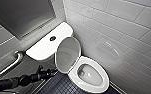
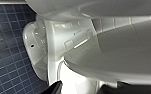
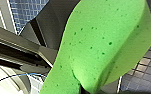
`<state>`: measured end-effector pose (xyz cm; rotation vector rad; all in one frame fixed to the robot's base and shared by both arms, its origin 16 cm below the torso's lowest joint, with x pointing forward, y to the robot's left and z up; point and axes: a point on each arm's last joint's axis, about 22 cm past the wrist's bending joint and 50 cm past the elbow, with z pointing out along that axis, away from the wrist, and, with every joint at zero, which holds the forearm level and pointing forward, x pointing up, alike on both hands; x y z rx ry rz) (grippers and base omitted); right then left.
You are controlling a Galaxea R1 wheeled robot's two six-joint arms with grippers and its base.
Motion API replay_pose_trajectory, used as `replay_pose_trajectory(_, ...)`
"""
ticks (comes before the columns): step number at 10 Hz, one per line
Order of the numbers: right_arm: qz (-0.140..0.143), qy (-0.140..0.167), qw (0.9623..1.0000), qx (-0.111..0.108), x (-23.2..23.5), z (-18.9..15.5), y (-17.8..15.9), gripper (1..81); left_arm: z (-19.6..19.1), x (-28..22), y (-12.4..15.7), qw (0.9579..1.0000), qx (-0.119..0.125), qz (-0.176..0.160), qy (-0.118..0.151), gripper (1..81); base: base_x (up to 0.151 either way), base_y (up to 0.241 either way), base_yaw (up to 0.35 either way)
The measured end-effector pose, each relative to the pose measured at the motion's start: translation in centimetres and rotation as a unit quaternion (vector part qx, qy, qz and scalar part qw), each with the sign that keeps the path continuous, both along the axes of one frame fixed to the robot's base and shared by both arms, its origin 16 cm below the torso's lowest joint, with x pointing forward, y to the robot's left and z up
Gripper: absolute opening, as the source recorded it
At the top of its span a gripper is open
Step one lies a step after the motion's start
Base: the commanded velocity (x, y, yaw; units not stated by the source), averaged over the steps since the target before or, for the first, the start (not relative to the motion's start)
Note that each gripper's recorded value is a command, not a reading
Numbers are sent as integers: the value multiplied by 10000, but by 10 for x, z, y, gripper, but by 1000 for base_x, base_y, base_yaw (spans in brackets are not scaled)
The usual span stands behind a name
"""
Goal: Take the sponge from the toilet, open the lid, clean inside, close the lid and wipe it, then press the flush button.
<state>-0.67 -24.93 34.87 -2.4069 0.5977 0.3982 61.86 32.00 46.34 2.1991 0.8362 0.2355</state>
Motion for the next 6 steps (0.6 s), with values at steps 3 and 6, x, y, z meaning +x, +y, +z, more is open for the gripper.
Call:
replay_pose_trajectory(3,-39,-82,9999,62,9,-5,10,10,28,2,17,9998,14,102,-192,811,0,0,0)
replay_pose_trajectory(6,-51,-46,9999,73,5,-3,13,10,20,11,5,9997,-47,71,-219,811,0,0,0)
